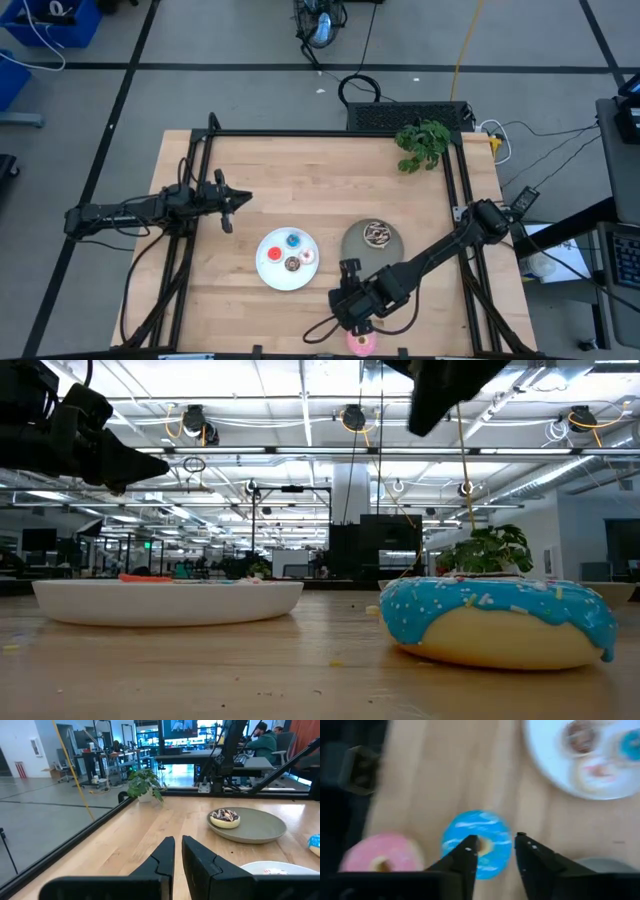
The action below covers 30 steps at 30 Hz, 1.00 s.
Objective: Pick & Place donuts
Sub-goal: Put the blue doughnut on the gray plate
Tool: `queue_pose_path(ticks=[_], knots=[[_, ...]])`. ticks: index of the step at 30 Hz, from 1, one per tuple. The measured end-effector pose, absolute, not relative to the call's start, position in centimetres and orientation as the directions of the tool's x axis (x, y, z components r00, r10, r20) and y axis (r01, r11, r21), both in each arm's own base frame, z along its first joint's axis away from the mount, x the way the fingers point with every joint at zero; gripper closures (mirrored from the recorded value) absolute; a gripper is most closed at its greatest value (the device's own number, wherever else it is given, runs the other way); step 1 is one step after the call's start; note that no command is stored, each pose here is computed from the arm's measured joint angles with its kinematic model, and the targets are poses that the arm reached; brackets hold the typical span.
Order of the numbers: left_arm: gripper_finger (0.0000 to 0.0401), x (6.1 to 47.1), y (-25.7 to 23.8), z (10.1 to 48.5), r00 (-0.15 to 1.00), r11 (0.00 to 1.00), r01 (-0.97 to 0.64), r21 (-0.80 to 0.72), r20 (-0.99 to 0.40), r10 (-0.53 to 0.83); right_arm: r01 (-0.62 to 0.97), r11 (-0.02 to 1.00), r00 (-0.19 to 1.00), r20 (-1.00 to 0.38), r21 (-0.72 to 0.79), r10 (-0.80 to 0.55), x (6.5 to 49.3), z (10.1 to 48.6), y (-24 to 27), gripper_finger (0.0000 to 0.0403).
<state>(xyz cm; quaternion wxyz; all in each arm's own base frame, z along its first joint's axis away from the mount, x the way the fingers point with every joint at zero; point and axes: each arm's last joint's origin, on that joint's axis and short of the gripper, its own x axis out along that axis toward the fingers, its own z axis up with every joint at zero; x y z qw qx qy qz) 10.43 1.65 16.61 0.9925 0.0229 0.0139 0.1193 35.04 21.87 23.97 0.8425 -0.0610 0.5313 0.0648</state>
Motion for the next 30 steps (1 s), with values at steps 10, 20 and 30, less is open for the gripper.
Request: queue_pose_path(ticks=[10, 20, 30], knots=[[0.0359, 10.4, 1.7, 16.5, 0.971, 0.971, -0.236, 0.042, -0.035, 0.238, -0.241, 0.967, 0.392, -0.903, 0.084, 0.176, 33.0, 24.0, 25.4, 0.0199], [0.0359, 10.4, 1.6, 16.5, 0.971, 0.971, -0.236, 0.025, -0.035, 0.237, -0.247, 0.969, 0.468, -0.873, 0.019, 0.137, 30.2, 23.2, 29.0, 0.0213], [0.0359, 10.4, 1.7, 16.4, 0.970, 0.971, -0.237, 0.026, -0.043, 0.238, -0.076, 0.985, 0.392, -0.904, 0.156, 0.173, 30.3, 18.7, 27.2, 0.0236]])
